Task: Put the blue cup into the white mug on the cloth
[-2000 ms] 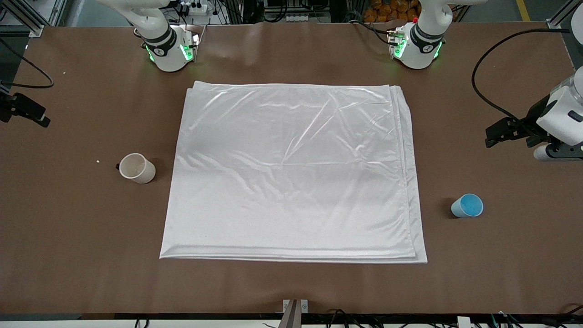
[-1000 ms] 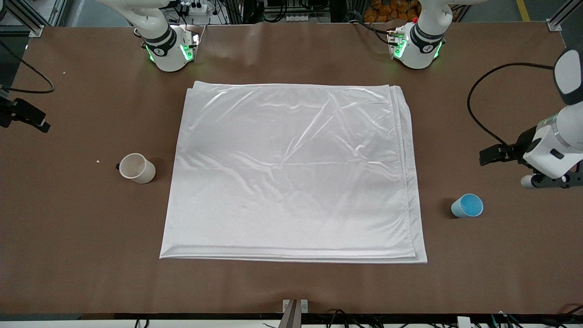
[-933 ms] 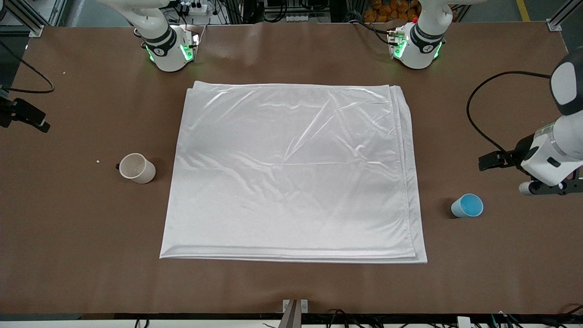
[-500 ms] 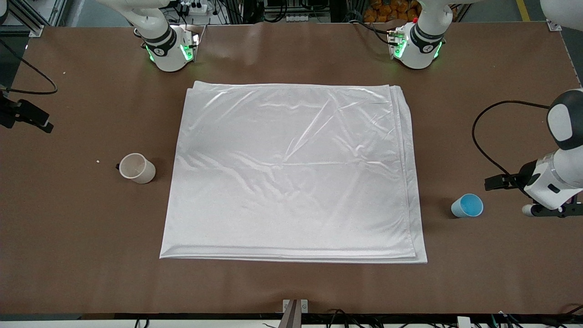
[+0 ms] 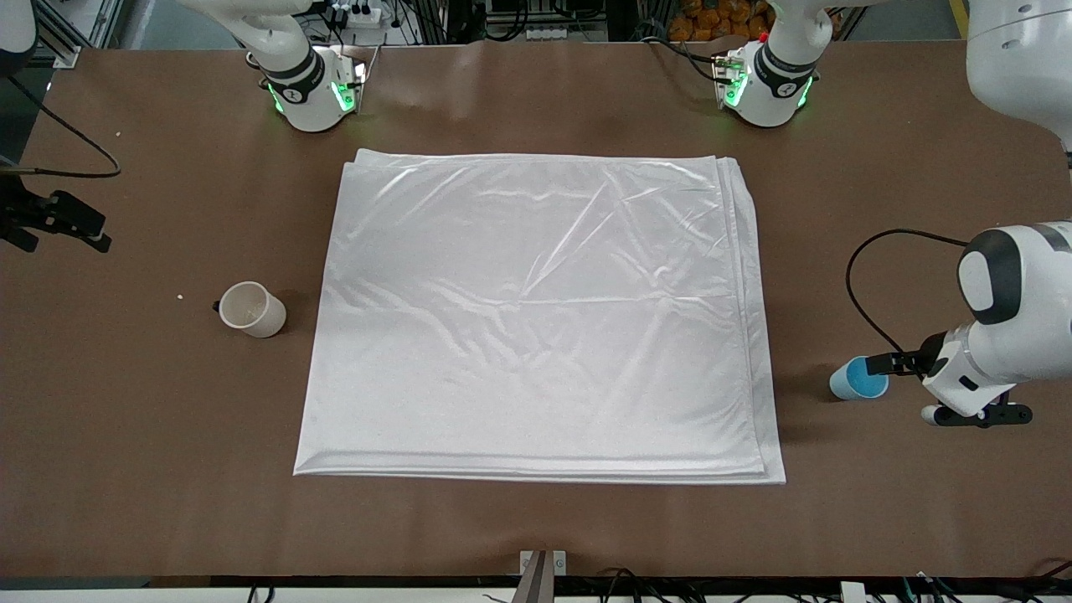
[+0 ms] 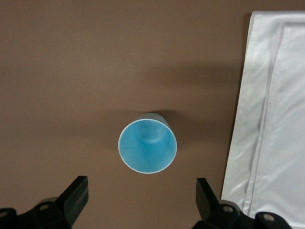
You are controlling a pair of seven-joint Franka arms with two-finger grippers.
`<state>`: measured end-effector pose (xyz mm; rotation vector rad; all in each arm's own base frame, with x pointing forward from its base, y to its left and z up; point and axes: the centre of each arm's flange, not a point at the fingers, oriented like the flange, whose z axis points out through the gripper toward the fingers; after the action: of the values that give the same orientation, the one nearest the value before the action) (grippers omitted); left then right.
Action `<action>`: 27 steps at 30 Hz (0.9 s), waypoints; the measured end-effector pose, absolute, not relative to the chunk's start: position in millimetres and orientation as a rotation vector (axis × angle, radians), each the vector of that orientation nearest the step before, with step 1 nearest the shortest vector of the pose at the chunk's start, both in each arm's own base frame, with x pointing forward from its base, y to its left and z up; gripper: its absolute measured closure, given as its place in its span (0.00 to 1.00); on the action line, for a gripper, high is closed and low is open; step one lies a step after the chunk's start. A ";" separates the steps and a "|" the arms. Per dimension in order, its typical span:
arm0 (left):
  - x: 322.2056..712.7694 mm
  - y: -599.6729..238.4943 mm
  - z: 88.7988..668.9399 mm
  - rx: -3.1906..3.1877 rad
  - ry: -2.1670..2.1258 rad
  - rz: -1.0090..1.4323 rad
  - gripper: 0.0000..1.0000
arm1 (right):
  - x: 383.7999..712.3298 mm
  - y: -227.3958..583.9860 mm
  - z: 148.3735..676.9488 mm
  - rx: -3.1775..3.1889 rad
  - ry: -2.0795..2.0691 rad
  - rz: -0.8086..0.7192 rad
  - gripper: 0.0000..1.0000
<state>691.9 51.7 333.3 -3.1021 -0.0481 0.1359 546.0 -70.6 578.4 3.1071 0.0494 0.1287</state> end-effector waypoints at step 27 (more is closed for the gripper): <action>698.5 93.3 221.9 -3.095 0.025 0.139 0.00 | 546.8 -89.8 450.7 2.946 1.060 -0.045 0.00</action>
<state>698.5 93.3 221.9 -3.0946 0.0251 0.1390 546.8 -89.8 450.7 2.9458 1.0605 -0.0450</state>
